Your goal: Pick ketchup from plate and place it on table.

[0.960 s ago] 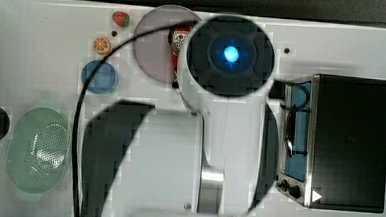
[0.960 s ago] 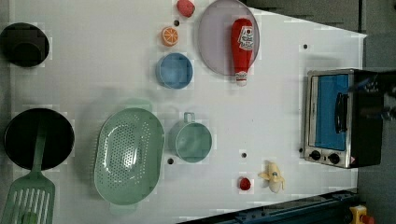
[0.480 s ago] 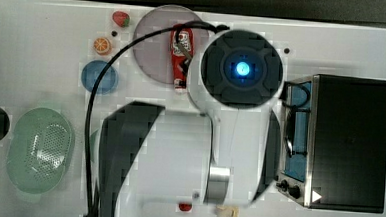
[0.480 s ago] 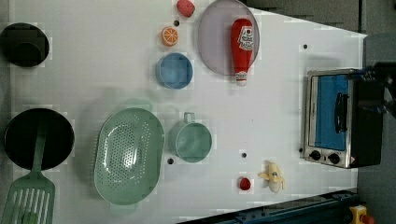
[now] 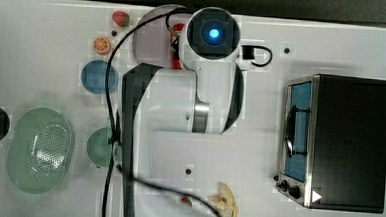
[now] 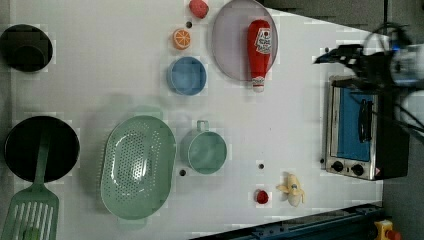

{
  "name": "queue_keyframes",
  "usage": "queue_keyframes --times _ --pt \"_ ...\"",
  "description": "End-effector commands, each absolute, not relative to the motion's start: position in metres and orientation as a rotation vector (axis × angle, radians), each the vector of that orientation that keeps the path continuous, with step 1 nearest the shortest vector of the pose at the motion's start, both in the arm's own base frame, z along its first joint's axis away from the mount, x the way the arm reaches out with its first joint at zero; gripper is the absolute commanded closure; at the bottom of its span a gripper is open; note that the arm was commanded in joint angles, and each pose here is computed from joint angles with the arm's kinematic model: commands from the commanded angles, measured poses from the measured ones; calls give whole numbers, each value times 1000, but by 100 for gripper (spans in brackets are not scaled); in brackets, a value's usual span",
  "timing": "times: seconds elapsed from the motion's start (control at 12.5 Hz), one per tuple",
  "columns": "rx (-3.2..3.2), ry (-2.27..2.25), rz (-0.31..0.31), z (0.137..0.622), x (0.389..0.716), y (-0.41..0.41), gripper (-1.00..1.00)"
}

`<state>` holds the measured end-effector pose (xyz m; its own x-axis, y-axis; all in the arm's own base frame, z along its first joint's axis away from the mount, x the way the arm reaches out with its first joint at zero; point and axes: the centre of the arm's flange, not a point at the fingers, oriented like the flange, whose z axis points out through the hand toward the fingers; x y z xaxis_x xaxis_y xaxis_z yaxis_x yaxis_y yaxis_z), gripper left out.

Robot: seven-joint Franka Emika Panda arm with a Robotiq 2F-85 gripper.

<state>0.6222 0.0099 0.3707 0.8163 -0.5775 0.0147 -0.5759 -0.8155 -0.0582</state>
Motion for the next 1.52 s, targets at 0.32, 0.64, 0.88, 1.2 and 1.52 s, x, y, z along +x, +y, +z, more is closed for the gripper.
queue_keyframes --times 0.32,0.64,0.88,1.2,1.52 --pt "-3045 251 -202 298 654 39 -100" --pt "-3049 194 -163 246 678 43 -100" --pt "-3082 149 -119 213 683 42 -100" --pt "-3112 84 -161 190 685 43 -100" --pt "-3101 86 -207 167 685 43 -100"
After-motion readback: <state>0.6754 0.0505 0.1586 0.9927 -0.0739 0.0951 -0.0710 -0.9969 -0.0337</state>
